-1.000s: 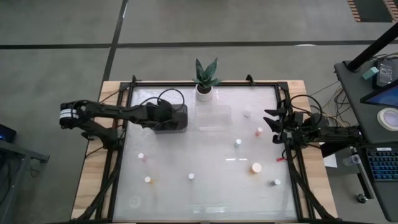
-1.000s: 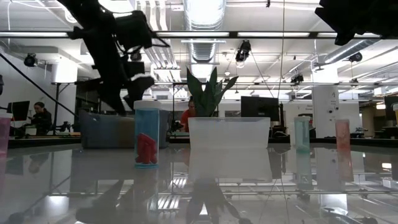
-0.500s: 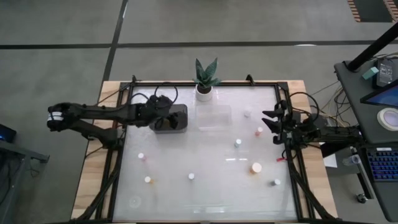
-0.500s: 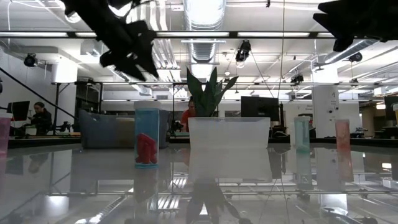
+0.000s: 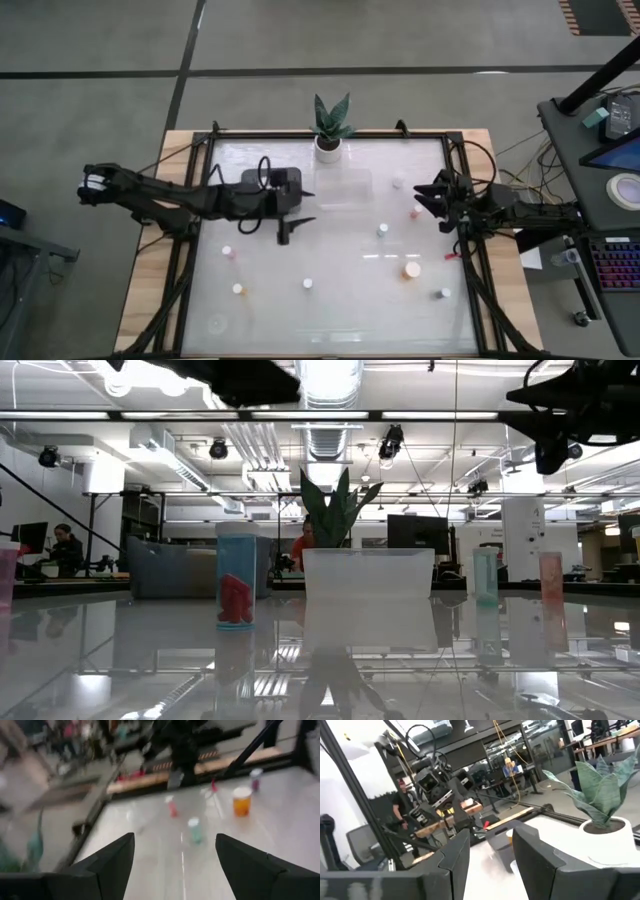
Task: Pick and place medicine bottles into bin by pill shape (circle, oval)
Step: Put the green tablet bottle into the transparent bin
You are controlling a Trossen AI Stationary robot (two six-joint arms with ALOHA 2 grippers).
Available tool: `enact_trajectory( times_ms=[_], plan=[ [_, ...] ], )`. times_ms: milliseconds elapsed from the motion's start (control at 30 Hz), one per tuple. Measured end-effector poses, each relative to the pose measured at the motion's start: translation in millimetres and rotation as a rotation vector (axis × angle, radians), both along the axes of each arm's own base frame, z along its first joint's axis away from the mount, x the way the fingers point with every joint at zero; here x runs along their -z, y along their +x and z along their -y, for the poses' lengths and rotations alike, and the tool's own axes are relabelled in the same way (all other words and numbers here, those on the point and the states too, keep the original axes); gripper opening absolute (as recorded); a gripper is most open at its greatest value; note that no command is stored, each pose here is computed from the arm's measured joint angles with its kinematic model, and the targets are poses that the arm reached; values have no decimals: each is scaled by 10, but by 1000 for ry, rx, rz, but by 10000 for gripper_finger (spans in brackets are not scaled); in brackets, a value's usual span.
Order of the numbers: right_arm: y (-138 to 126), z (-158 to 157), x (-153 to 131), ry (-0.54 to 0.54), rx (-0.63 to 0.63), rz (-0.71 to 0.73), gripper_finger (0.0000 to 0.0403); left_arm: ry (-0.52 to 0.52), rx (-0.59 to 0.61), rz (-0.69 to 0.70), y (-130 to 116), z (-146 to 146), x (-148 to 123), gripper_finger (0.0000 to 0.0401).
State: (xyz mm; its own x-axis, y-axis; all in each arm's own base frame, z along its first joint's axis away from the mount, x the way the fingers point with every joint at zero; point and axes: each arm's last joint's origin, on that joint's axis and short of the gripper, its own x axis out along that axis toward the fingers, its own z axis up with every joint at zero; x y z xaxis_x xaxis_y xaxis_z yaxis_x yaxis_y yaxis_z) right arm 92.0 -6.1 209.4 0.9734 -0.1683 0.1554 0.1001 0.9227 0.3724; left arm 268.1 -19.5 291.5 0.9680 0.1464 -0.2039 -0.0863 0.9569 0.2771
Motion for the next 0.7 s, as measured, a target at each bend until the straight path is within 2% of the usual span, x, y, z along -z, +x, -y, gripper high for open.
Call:
enact_trajectory(
  times_ms=[200,400,600,700],
  plan=[
    [12,0,-59,37,-7,63,141,95,3,33,-29,-27,77,263],
    [70,3,-140,58,-6,136,141,189,-75,66,-45,-84,98,263],
    [202,7,-266,101,-8,77,141,201,-111,33,-66,-97,186,263],
    [368,17,-314,119,17,-7,141,200,-112,34,-68,-96,191,263]
  ],
)
